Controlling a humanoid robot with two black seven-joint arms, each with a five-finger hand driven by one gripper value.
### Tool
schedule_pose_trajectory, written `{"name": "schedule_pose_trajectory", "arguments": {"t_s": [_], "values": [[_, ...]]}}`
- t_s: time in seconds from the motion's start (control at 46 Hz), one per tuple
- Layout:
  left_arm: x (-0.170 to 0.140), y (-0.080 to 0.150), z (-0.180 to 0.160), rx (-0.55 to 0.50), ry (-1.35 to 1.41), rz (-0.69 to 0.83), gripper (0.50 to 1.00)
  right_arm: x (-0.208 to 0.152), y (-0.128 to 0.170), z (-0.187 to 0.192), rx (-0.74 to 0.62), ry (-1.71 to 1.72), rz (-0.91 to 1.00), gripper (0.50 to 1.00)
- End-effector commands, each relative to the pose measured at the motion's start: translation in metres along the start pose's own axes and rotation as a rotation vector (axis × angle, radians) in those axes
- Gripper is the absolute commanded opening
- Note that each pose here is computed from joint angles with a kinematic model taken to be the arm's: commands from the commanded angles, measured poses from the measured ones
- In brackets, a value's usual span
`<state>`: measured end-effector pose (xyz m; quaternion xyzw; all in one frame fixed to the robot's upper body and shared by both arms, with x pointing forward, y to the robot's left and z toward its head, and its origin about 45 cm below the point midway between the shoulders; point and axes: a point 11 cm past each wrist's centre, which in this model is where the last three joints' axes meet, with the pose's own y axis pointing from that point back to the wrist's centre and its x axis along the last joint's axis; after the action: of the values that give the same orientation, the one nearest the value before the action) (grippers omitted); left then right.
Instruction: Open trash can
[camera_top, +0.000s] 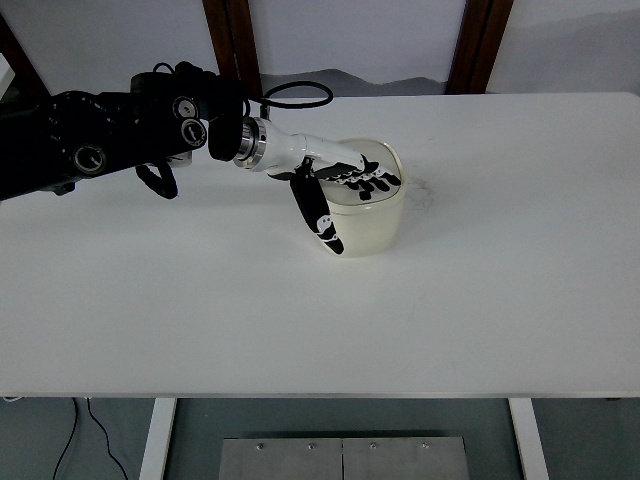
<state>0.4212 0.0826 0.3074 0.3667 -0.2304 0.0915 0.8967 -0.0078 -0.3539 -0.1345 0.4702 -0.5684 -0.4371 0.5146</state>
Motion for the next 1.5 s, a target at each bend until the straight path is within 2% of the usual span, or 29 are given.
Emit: {"name": "schedule_pose_trajectory", "arguments": {"t_s": [0.0,0.304,0.435,0.761,0.891,1.043,1.239,1.478], "values": [[0.000,0.001,-0.002,0.004,0.002,0.002,1.000,0.000,0.000,0.000,0.000,0.000,0.000,0.991],[0.024,0.017,0.008,-0.005,-0.006,0.063,1.000,0.000,0.000,0.000,0.000,0.000,0.000,0.991],[0.041,0.031,-0.002,0.001,0.035,0.128,1.000,0.000,0.000,0.000,0.000,0.000,0.000,0.991],[0.089,0.070,-0.018,-0.107,0.305,0.325,1.000,0.000,0.000,0.000,0.000,0.000,0.000,0.991],[0.096,0.082,-0.038,-0.114,0.394,0.387,1.000,0.000,0.000,0.000,0.000,0.000,0.000,0.991],[0.101,0.101,-0.085,-0.110,0.537,0.543,1.000,0.000,0.000,0.000,0.000,0.000,0.000,0.991],[0.095,0.118,-0.117,-0.255,0.793,0.666,1.000,0.000,0.000,0.000,0.000,0.000,0.000,0.991],[0.081,0.131,-0.160,-0.323,0.978,0.773,1.000,0.000,0.000,0.000,0.000,0.000,0.000,0.991]]}}
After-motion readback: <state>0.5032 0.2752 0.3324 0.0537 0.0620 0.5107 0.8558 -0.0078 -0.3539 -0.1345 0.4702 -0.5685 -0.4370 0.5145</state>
